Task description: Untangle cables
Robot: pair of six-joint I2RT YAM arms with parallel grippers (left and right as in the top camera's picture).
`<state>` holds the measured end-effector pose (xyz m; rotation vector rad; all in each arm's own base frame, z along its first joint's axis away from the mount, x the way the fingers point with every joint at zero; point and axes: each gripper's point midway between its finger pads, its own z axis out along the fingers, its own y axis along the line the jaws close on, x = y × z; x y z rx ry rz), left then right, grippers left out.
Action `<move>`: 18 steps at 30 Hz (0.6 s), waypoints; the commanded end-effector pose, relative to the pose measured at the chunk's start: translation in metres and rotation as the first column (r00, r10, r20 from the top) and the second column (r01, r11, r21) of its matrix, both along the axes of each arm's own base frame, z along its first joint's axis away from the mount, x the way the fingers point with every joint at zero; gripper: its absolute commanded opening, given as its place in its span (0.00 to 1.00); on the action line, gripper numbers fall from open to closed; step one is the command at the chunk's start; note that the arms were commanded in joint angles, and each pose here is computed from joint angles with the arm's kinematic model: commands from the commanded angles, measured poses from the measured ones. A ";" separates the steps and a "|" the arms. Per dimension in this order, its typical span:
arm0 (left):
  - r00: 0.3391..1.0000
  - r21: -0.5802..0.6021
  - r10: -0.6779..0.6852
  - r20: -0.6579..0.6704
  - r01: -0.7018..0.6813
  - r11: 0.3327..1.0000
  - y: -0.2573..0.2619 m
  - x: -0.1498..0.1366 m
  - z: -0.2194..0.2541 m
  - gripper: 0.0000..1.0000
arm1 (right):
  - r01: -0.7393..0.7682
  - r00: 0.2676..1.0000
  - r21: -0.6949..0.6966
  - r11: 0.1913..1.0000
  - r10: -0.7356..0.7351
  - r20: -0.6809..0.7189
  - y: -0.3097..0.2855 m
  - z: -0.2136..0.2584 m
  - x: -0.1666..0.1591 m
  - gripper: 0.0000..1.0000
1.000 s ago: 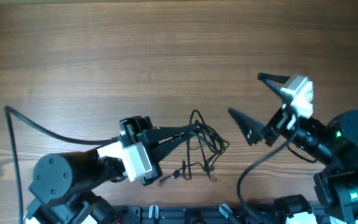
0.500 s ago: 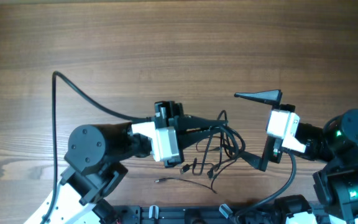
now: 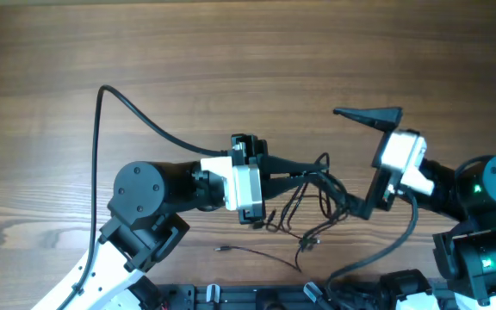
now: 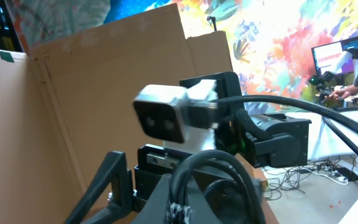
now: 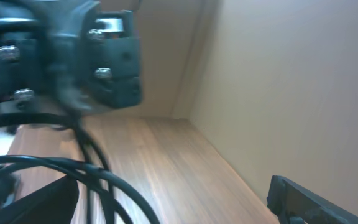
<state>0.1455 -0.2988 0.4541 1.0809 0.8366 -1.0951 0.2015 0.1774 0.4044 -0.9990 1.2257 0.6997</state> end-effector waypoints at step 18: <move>0.997 -0.014 -0.065 0.037 0.066 0.998 0.003 -0.016 0.010 0.04 | 0.016 0.976 0.027 1.000 -0.009 -0.217 0.006 -0.029 0.045 1.00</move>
